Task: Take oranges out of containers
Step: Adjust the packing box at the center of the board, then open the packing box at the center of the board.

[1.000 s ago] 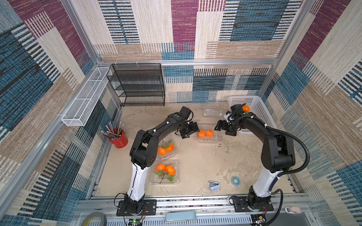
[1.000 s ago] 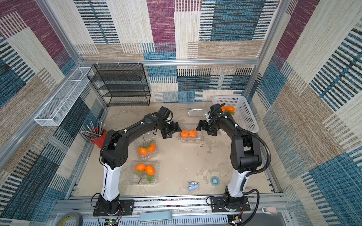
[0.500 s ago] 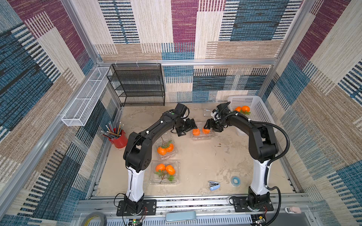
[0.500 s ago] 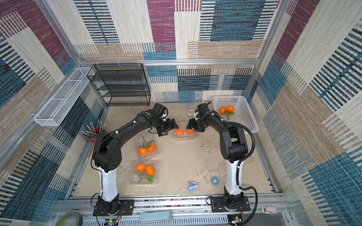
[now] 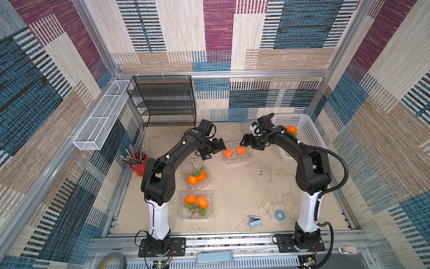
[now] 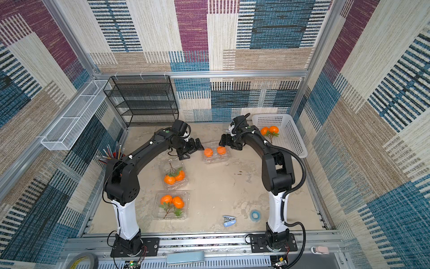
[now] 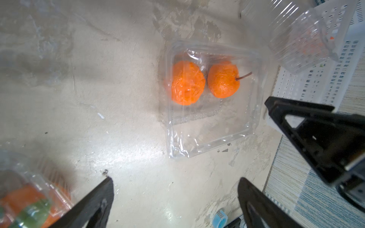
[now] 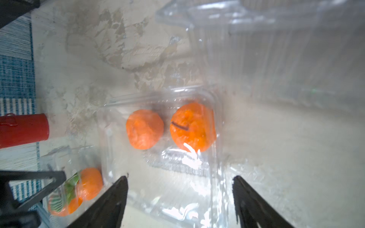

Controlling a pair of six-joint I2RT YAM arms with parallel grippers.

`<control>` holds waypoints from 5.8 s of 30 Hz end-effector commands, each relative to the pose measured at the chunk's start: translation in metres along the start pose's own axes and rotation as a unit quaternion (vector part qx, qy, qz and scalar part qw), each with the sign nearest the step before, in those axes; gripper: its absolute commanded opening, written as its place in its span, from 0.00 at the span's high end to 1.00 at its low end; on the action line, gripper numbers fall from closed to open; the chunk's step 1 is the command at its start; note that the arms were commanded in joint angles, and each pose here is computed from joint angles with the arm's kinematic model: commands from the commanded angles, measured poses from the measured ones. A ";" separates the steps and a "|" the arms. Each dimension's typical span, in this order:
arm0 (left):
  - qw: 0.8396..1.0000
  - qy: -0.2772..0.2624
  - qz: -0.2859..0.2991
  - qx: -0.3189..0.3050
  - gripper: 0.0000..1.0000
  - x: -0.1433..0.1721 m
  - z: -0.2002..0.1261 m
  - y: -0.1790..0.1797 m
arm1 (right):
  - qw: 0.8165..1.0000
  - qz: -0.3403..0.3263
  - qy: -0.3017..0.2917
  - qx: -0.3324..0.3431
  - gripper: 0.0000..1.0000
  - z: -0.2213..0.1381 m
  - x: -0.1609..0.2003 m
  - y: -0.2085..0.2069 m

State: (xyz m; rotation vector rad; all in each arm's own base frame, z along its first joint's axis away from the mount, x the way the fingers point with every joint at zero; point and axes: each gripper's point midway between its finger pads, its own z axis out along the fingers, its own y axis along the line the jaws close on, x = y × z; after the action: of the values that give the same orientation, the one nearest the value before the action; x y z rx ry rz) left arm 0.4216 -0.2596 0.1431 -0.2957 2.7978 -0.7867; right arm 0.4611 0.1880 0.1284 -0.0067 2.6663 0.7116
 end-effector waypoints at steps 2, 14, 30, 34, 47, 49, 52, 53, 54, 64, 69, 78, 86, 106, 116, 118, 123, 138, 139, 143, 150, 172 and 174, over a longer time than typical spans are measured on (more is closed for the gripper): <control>0.999 -0.005 0.022 -0.028 0.01 -0.007 -0.003 0.004 | 0.999 0.019 -0.017 -0.047 0.07 -0.023 0.015 0.018; 0.994 -0.043 0.088 -0.056 0.01 -0.057 0.005 -0.013 | 0.980 0.152 -0.024 -0.128 0.00 -0.033 0.070 0.021; 0.998 -0.033 0.049 0.020 0.00 -0.106 0.073 -0.019 | 0.976 0.202 -0.025 -0.076 0.05 -0.010 0.060 -0.001; 0.998 -0.025 0.051 0.018 0.02 -0.103 0.082 -0.016 | 0.982 0.179 -0.014 -0.054 0.06 0.000 0.057 -0.008; 0.996 0.030 0.082 -0.009 0.05 -0.043 0.093 -0.009 | 0.989 0.142 0.027 -0.043 0.12 0.021 0.064 -0.017; 0.996 0.036 0.076 -0.018 0.05 -0.033 0.089 -0.004 | 0.990 0.130 0.028 -0.042 0.12 0.020 0.063 -0.016; 0.997 0.043 0.068 -0.013 0.05 -0.019 0.081 -0.001 | 0.991 0.123 0.028 -0.043 0.12 0.018 0.063 -0.016; 0.997 0.045 0.065 -0.013 0.05 -0.016 0.078 0.001 | 0.991 0.122 0.029 -0.046 0.12 0.018 0.063 -0.015; 0.997 0.046 0.065 -0.013 0.05 -0.013 0.074 0.001 | 0.991 0.122 0.030 -0.050 0.12 0.018 0.062 -0.014; 0.997 0.057 0.052 0.001 0.01 -0.003 0.044 -0.003 | 0.982 0.138 -0.018 -0.129 0.00 -0.014 0.062 -0.002; 0.995 0.084 0.044 0.033 0.01 0.008 0.040 -0.011 | 0.968 0.146 -0.015 -0.204 0.02 -0.023 0.082 0.020; 0.986 0.122 -0.008 0.110 0.01 0.023 0.044 -0.019 | 0.955 0.151 -0.018 -0.256 0.02 -0.025 0.097 0.042; 0.985 0.129 -0.020 0.114 0.01 0.027 0.049 -0.016 | 0.949 0.156 -0.017 -0.273 0.01 -0.028 0.102 0.048; 0.983 0.133 -0.041 0.121 0.01 0.024 0.057 -0.015 | 0.934 0.170 -0.014 -0.313 0.01 -0.021 0.087 0.060; 0.976 0.141 -0.073 0.148 0.01 0.022 0.060 -0.023 | 0.913 0.204 -0.004 -0.352 0.07 -0.022 0.089 0.077; 0.973 0.142 -0.086 0.159 0.01 0.020 0.060 -0.025 | 0.906 0.227 -0.008 -0.358 0.10 -0.024 0.088 0.077; 0.968 0.145 -0.106 0.176 0.01 0.016 0.059 -0.030 | 0.890 0.286 -0.016 -0.356 0.21 -0.024 0.084 0.072; 0.972 0.100 -0.129 0.167 0.01 -0.010 0.019 0.001 | 0.841 0.430 -0.017 -0.330 0.59 -0.015 0.081 0.051; 0.972 0.096 -0.129 0.173 0.00 -0.010 0.016 0.001 | 0.839 0.433 -0.016 -0.329 0.60 -0.015 0.080 0.052; 0.968 0.081 -0.125 0.201 0.02 -0.006 0.007 -0.002 | 0.835 0.442 -0.014 -0.328 0.63 -0.013 0.074 0.053; 0.962 0.070 -0.138 0.225 0.05 0.009 0.007 0.007 | 0.821 0.465 -0.009 -0.333 0.69 -0.010 0.065 0.053; 0.952 0.066 -0.156 0.256 0.08 0.023 0.024 0.002 | 0.810 0.480 -0.010 -0.336 0.75 -0.015 0.055 0.057; 0.952 0.067 -0.155 0.254 0.08 0.025 0.025 0.001 | 0.809 0.482 -0.011 -0.337 0.75 -0.015 0.054 0.057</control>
State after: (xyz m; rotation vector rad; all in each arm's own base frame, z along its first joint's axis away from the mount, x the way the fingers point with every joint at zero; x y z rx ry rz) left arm 0.4010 -0.2735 0.1139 -0.6171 2.5865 -1.6030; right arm 0.3952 0.2363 0.1398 1.2039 2.1241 1.8723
